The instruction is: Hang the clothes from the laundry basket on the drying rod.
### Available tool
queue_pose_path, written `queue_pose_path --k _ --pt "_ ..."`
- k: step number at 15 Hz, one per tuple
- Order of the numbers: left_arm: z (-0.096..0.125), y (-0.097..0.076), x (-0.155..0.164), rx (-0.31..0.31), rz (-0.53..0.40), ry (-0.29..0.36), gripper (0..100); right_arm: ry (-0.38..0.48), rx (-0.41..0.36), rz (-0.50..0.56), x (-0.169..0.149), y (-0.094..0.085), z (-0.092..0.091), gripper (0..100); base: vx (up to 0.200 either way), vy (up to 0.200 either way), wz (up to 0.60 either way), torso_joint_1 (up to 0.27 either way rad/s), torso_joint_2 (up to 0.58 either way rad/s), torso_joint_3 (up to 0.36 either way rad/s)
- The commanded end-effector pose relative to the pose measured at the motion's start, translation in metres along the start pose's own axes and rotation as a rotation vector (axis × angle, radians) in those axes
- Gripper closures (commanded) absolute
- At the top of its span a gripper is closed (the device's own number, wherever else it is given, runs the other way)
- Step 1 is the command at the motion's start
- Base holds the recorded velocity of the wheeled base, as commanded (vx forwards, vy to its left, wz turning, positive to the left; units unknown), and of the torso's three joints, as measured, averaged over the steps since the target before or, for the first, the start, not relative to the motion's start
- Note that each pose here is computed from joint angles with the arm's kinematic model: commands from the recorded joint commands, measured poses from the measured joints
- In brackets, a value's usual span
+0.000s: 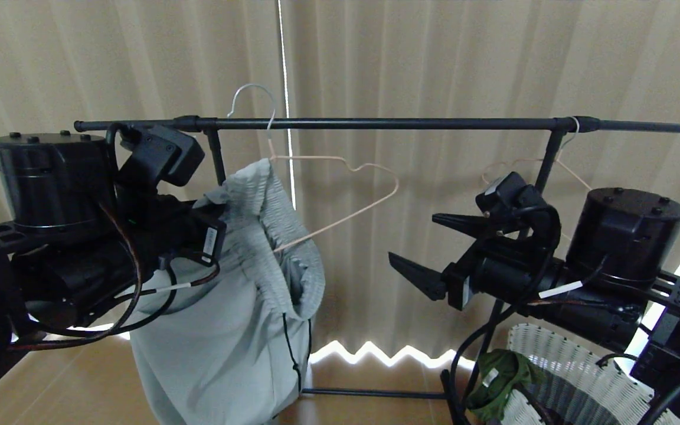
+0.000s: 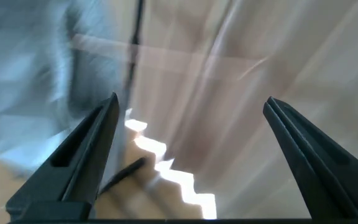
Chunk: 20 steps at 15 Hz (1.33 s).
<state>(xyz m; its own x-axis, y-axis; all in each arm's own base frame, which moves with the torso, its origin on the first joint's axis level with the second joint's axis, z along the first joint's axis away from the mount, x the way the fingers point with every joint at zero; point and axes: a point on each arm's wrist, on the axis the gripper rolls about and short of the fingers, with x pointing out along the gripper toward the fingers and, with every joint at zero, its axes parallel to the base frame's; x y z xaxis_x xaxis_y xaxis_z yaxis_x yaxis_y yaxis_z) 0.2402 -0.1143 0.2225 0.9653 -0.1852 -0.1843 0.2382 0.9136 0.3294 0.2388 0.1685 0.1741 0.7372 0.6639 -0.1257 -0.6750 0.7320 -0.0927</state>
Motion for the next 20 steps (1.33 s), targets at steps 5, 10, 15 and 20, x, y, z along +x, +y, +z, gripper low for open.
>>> queue_pose_path --k 5,10,15,20 --pt "0.021 -0.011 -0.014 -0.022 -0.078 -0.125 100 0.062 0.084 0.01 0.035 0.025 -0.017 0 0.0 0.0 0.0 0.0 0.0 0.0" --pt "0.031 -0.019 -0.022 -0.026 -0.12 -0.172 100 0.09 0.084 0.004 0.046 0.029 -0.026 0 0.0 0.0 0.0 0.0 0.0 0.0" --pt "0.031 -0.019 -0.024 -0.027 -0.119 -0.174 100 0.092 0.084 -0.033 0.045 0.026 -0.026 100 0.0 0.0 0.0 0.0 0.0 0.0" --pt "0.022 -0.015 -0.032 -0.016 -0.115 -0.155 100 0.066 0.099 -0.21 0.035 -0.016 -0.019 100 0.0 0.0 0.0 0.0 0.0 0.0"
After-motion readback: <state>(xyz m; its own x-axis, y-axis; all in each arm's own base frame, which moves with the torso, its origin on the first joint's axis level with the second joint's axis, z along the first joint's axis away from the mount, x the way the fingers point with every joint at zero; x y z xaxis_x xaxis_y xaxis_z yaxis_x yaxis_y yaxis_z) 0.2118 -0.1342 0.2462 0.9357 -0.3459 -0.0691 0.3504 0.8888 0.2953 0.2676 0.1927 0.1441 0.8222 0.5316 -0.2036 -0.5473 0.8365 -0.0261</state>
